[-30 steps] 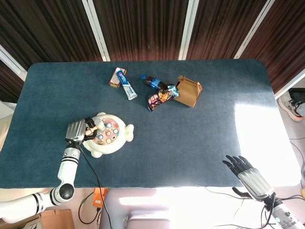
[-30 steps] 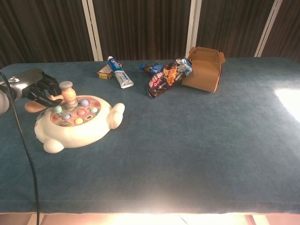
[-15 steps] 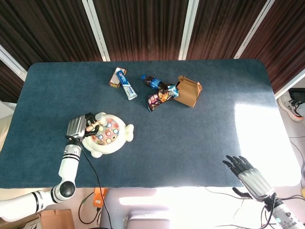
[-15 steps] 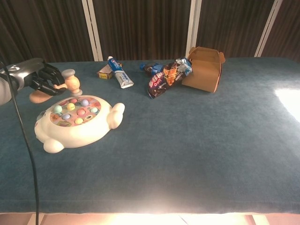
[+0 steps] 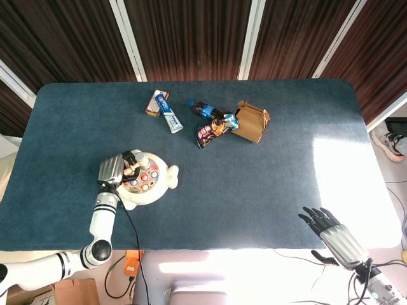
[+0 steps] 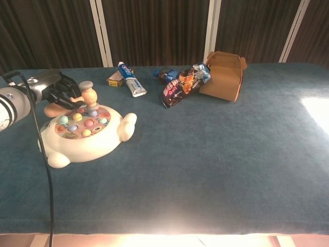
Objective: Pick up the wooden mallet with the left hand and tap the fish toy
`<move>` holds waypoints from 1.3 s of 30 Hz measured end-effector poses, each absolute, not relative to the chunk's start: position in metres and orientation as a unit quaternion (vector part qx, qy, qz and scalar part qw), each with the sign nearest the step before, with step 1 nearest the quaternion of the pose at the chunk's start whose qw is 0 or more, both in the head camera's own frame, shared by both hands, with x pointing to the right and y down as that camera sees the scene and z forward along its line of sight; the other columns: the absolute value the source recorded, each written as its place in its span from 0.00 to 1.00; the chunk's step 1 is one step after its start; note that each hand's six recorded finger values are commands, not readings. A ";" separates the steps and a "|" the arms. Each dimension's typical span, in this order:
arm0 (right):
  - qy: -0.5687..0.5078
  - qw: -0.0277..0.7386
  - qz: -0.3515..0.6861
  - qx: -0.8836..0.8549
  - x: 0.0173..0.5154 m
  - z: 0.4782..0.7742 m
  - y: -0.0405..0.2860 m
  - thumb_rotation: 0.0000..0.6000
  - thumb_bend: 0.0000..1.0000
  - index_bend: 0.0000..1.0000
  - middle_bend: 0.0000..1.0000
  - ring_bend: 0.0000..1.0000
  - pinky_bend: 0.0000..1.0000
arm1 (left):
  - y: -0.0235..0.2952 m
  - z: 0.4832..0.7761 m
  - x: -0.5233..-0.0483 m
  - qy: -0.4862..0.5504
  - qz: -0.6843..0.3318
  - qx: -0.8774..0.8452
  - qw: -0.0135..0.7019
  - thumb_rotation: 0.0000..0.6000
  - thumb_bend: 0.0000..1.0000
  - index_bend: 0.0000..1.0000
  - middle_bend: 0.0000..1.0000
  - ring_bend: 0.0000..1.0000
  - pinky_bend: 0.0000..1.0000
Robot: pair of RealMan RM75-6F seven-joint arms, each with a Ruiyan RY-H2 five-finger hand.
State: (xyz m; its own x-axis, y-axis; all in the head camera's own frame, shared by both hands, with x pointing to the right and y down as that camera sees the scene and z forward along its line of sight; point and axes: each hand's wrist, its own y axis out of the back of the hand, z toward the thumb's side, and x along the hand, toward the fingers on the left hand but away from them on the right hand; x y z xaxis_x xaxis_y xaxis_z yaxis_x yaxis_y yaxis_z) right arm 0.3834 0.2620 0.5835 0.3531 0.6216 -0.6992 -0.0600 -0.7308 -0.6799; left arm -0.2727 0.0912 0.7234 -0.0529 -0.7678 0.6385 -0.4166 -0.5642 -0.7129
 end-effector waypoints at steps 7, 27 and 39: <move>-0.184 0.318 0.536 -0.760 0.383 0.583 0.263 1.00 0.24 0.00 0.00 0.00 0.00 | 0.093 0.728 -0.276 0.433 -0.587 -0.666 0.157 1.00 0.71 0.77 0.65 0.65 0.69; -0.184 0.318 0.538 -0.759 0.384 0.582 0.264 1.00 0.24 0.00 0.00 0.00 0.00 | 0.092 0.707 -0.272 0.444 -0.561 -0.681 0.160 1.00 0.70 0.77 0.65 0.65 0.69; -0.176 0.320 0.539 -0.759 0.380 0.586 0.267 1.00 0.24 0.00 0.00 0.00 0.00 | 0.142 0.665 -0.368 0.464 -0.561 -0.665 0.169 1.00 0.64 0.77 0.64 0.63 0.67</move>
